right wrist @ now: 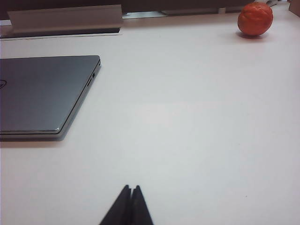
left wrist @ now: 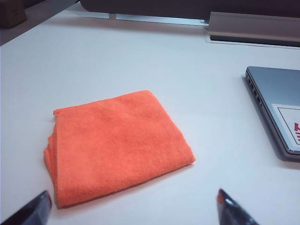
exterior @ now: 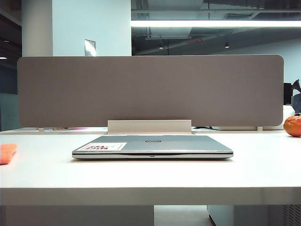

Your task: Pick up the orange rag and put it over the laptop.

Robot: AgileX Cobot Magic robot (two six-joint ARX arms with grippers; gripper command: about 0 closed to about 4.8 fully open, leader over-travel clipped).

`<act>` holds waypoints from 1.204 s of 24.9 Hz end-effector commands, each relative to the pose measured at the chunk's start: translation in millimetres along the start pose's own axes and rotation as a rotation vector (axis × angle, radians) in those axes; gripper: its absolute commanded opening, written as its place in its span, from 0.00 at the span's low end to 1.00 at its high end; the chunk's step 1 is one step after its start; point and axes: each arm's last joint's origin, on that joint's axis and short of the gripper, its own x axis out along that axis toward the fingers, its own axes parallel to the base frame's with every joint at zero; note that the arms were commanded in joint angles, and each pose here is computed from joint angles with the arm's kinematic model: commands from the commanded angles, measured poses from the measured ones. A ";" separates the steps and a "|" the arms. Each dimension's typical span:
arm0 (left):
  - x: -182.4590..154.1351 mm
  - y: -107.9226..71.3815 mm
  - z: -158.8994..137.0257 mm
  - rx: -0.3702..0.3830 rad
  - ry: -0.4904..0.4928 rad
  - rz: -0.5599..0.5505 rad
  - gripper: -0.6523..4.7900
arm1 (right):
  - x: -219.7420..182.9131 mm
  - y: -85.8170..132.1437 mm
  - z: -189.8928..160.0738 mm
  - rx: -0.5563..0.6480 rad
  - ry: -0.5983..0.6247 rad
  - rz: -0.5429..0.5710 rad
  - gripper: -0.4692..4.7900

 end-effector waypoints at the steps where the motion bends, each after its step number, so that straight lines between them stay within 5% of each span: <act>1: 0.2 0.1 -0.8 0.004 0.005 0.002 1.00 | 0.5 -0.1 -0.3 0.000 -0.011 -0.003 0.08; 21: 0.2 -1.5 -0.8 -0.004 0.006 -0.052 1.00 | 0.5 -0.8 0.4 -0.003 -0.020 -0.028 0.08; 30: -0.1 -4.5 0.2 -0.050 0.002 -0.156 1.00 | -1.1 1.6 16.1 0.058 -0.180 0.037 0.08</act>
